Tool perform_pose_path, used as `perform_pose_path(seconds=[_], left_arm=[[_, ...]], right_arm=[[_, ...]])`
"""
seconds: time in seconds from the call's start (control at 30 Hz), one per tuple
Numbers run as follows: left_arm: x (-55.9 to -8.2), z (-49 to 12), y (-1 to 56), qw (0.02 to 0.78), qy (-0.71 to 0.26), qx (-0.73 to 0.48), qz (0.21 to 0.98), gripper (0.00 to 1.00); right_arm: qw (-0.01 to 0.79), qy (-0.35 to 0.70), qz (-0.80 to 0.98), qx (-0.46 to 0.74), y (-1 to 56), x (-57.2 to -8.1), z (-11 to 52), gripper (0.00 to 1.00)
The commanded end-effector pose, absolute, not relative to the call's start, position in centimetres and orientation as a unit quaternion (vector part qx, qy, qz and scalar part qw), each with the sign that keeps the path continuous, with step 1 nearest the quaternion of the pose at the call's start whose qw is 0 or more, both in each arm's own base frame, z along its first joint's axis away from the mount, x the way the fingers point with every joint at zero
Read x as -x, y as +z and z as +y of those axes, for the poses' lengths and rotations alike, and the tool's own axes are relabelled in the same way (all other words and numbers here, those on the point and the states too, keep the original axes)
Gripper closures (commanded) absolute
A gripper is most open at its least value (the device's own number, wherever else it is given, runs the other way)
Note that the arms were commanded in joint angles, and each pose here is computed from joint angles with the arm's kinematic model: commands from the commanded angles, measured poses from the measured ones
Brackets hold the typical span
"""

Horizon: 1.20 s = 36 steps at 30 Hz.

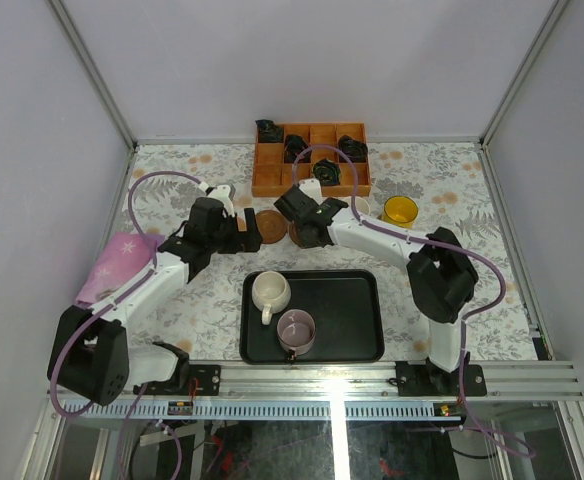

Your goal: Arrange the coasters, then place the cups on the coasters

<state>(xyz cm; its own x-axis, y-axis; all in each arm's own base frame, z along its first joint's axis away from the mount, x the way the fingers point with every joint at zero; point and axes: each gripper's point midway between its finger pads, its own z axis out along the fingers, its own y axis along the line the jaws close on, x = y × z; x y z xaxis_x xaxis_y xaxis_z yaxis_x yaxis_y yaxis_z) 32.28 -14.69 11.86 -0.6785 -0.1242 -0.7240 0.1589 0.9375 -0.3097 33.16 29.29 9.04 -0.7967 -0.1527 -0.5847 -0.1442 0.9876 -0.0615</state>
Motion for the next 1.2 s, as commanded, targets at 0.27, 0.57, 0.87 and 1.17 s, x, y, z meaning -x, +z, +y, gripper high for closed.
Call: perform_pose_path(seconds=[0.27, 0.57, 0.87, 1.17], left_arm=[[-33.1, -14.9, 12.8, 0.417, -0.173, -0.021, 0.892, 0.00], [-33.2, -15.0, 12.6, 0.412, -0.174, -0.023, 0.894, 0.00], [-33.2, -15.0, 12.6, 0.412, -0.174, -0.022, 0.894, 0.00], [-33.2, -15.1, 12.5, 0.410, -0.176, -0.022, 0.895, 0.00]], right_arm=[[0.339, 0.024, 0.939, 0.051, 9.8, -36.2, 30.6, 1.00], [0.338, 0.033, 0.940, 0.043, 9.9, -36.9, 30.1, 1.00], [0.335, 0.043, 0.940, 0.050, 9.9, -37.3, 30.7, 1.00], [0.325, 0.045, 0.943, 0.052, 9.4, -37.1, 30.9, 1.00]])
